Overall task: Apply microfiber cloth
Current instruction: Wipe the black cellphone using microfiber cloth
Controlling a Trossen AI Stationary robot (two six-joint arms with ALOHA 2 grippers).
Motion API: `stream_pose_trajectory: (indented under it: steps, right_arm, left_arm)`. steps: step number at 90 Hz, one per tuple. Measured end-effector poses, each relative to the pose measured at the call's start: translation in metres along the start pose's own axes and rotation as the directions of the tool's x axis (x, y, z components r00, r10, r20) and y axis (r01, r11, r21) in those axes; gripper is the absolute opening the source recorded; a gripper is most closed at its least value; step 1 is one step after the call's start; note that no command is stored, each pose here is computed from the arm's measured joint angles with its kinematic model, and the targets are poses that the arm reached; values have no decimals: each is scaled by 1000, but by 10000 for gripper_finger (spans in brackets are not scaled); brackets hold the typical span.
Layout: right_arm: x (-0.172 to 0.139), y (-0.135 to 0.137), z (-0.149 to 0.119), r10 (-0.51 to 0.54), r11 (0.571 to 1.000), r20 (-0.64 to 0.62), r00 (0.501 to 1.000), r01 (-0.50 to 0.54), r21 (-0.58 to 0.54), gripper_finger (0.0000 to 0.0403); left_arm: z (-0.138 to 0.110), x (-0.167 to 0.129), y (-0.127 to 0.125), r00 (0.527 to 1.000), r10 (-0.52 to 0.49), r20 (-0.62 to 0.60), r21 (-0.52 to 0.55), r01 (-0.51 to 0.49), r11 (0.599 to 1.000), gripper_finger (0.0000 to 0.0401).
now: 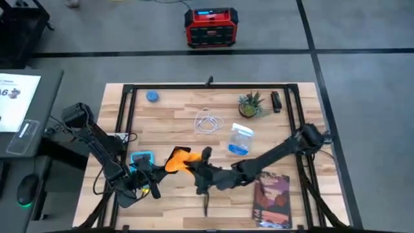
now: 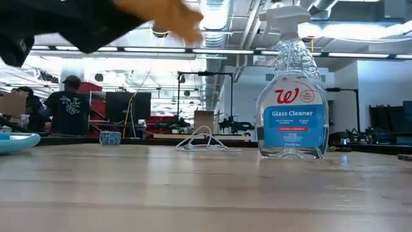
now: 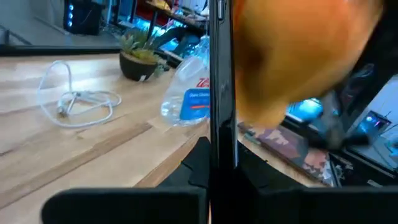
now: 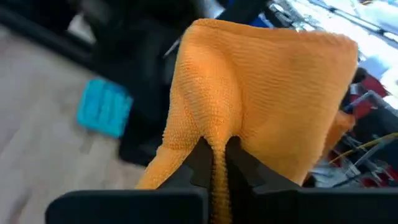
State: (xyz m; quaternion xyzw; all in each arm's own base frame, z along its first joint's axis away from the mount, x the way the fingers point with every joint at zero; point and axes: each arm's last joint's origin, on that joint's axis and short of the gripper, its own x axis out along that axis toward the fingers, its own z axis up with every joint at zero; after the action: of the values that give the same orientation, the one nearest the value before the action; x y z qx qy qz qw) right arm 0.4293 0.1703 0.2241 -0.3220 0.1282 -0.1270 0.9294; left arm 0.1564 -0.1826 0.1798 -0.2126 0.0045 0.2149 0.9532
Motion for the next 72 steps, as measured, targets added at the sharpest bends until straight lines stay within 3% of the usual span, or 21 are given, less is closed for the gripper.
stream_pose_trajectory:
  steps: [18, 32, 37, 43, 56, 65, 72]
  right_arm:
    - [16, 13, -6, 63, 994, 12, 998, -62, -86, 1]
    - [16, -2, 8, -186, 982, -16, 982, 186, 17, 1]
    - [17, -8, 11, -216, 975, 3, 976, 215, 60, 1]
    - [18, -8, 13, -172, 983, 48, 984, 169, 67, 1]
    - [23, 5, 6, 59, 997, 137, 989, -65, 37, 0]
    - [24, 9, 1, 89, 996, 103, 991, -90, 4, 0]
    - [23, 7, 3, 41, 999, 100, 994, -44, 25, 1]
  left_arm:
    - [3, 3, -3, 1000, -12, -5, 32, 12, 999, 6]
    - [4, 4, -4, 1000, -11, -2, 13, 11, 1000, 6]
    - [4, 4, -4, 1000, -11, 1, 4, 11, 1000, 6]
    - [6, 5, -5, 1000, -16, 0, 9, 16, 1000, 6]
    - [7, 8, -8, 998, -48, -26, 36, 49, 998, 6]
    - [6, 10, -7, 998, -47, -33, 52, 48, 997, 6]
    - [8, 11, -8, 999, -43, -24, 35, 44, 998, 6]
